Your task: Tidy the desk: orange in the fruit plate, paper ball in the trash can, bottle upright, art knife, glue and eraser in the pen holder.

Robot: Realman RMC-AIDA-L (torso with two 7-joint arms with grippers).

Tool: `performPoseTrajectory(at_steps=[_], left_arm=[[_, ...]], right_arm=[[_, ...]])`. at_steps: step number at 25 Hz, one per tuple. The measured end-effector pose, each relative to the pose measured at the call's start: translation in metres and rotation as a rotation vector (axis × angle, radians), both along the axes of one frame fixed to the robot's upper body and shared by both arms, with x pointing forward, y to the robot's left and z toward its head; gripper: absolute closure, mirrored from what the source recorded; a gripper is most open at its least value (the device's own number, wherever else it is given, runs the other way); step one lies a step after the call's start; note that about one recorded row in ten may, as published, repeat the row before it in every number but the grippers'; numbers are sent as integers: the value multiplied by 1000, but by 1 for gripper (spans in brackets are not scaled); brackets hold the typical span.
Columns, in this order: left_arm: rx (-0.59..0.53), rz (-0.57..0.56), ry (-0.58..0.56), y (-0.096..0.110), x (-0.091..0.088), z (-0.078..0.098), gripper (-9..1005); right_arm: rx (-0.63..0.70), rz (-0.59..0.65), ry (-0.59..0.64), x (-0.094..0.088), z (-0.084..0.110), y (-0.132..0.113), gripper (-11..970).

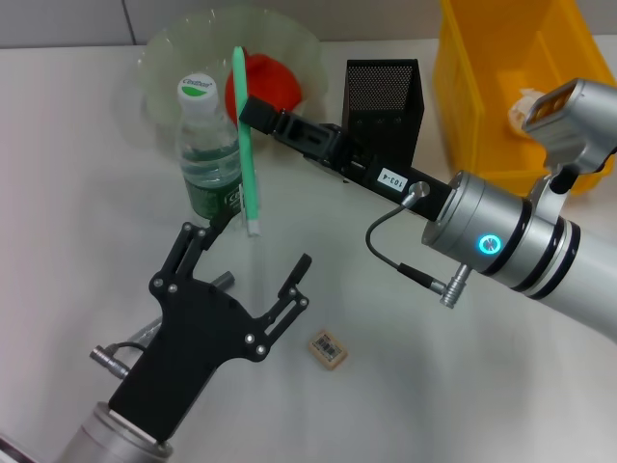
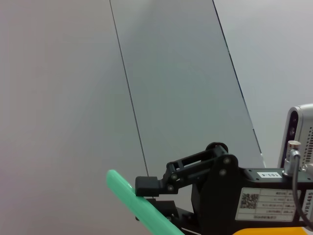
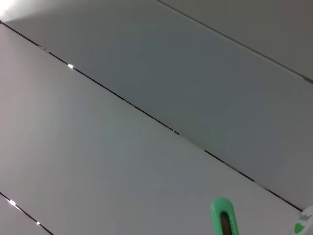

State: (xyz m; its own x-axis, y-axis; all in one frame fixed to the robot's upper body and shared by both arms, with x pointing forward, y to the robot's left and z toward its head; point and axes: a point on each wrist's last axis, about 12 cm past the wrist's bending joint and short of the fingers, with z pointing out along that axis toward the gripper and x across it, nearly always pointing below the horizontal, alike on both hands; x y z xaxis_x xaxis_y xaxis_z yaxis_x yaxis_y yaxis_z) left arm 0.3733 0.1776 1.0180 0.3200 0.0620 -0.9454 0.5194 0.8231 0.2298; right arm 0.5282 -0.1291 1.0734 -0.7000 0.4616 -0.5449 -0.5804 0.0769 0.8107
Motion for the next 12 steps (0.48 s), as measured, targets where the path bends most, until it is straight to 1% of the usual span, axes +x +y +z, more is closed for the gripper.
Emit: performPoseTrajectory(at_steps=[12], left_arm=[[-6, 39, -3, 0, 8, 2, 190]], right_arm=[[1, 16, 14, -5, -2, 2, 825]])
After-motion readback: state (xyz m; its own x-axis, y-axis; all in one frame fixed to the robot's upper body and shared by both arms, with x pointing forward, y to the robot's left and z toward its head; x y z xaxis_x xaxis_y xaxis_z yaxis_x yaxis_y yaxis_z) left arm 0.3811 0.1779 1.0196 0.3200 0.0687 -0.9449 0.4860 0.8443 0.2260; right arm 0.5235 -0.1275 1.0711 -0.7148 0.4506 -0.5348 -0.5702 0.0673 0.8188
